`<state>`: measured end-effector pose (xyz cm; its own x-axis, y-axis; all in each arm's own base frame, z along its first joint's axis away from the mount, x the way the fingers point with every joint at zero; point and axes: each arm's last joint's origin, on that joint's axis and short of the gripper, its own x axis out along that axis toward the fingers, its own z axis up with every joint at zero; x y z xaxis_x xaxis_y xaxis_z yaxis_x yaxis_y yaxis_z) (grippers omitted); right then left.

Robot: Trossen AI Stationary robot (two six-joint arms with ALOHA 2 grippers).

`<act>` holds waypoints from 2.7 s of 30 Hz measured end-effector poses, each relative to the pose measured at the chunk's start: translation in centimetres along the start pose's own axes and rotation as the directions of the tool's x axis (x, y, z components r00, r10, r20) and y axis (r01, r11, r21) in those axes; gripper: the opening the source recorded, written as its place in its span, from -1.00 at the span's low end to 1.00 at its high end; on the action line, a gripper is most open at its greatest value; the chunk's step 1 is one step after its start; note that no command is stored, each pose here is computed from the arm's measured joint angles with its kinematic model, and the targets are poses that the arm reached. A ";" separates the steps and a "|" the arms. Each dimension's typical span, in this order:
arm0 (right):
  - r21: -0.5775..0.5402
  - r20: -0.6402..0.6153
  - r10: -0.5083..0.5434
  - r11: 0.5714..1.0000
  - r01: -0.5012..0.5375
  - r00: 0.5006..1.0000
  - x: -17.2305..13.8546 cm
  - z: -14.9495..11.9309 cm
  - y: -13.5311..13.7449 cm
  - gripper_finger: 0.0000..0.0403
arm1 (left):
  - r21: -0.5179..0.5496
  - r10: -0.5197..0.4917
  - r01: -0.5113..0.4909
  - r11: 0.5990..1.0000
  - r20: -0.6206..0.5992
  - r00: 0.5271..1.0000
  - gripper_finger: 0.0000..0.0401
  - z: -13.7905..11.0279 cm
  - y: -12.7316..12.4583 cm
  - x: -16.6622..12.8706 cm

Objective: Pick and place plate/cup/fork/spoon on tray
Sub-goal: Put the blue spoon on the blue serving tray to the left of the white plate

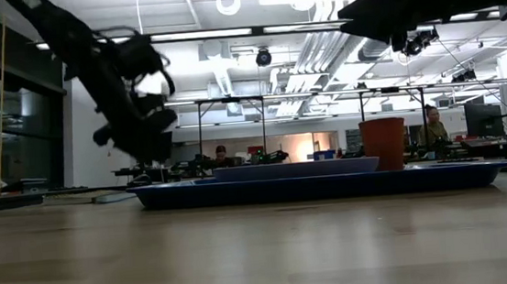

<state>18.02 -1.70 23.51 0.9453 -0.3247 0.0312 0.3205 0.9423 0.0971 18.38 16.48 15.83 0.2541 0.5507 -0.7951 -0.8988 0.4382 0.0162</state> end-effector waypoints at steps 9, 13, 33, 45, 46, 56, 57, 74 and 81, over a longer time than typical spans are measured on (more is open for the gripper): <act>-0.005 -0.008 -0.001 1.000 0.001 1.000 0.0 -0.1 0.0 -0.10 | -0.038 -0.045 0.040 0.998 -0.129 0.991 -0.28 -0.8 1.0 3.5; -0.006 -0.018 -0.002 1.000 0.002 1.000 0.0 -0.2 0.0 -0.10 | -0.027 -0.027 0.023 0.999 -0.134 0.991 -0.28 -0.9 1.1 3.7; -0.007 -0.025 -0.004 1.000 0.003 1.000 0.0 -0.2 0.0 -0.10 | 0.120 0.000 0.020 0.993 -0.164 0.986 -0.85 -1.9 -0.5 3.2; -0.007 -0.025 -0.005 1.000 0.004 1.000 0.0 -0.2 0.0 -0.10 | 0.122 -0.063 0.062 0.991 -0.002 0.998 -0.99 0.1 -0.4 0.3; -0.007 -0.025 -0.005 1.000 0.005 1.000 0.0 -0.2 0.0 -0.10 | 0.117 -0.070 0.067 0.991 0.022 0.997 -0.99 0.3 -0.3 -0.3; -0.007 -0.025 -0.005 1.000 0.005 1.000 0.0 -0.2 0.0 -0.10 | 0.171 -0.287 0.239 0.956 0.364 0.886 -1.00 1.8 -0.8 -9.5; -0.007 -0.025 -0.005 1.000 0.004 1.000 0.0 -0.2 0.0 -0.10 | 0.194 -0.333 0.276 0.942 0.405 0.852 -1.00 1.8 -1.0 -10.5; 0.021 0.017 0.005 1.000 -0.005 1.000 0.0 0.2 0.0 -0.10 | 0.544 -0.796 0.629 0.556 0.566 0.214 -1.00 -4.1 -4.9 -15.9; 0.023 0.023 0.009 1.000 -0.009 1.000 0.0 0.3 0.0 -0.10 | 0.548 -0.795 0.627 0.554 0.572 0.203 -1.00 -4.1 -5.0 -16.1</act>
<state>18.03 -1.69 23.78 0.9464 -0.3184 0.0550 0.3103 0.9431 0.1197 17.31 2.47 26.04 0.9703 0.1699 0.1720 -0.1433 0.9771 -0.1570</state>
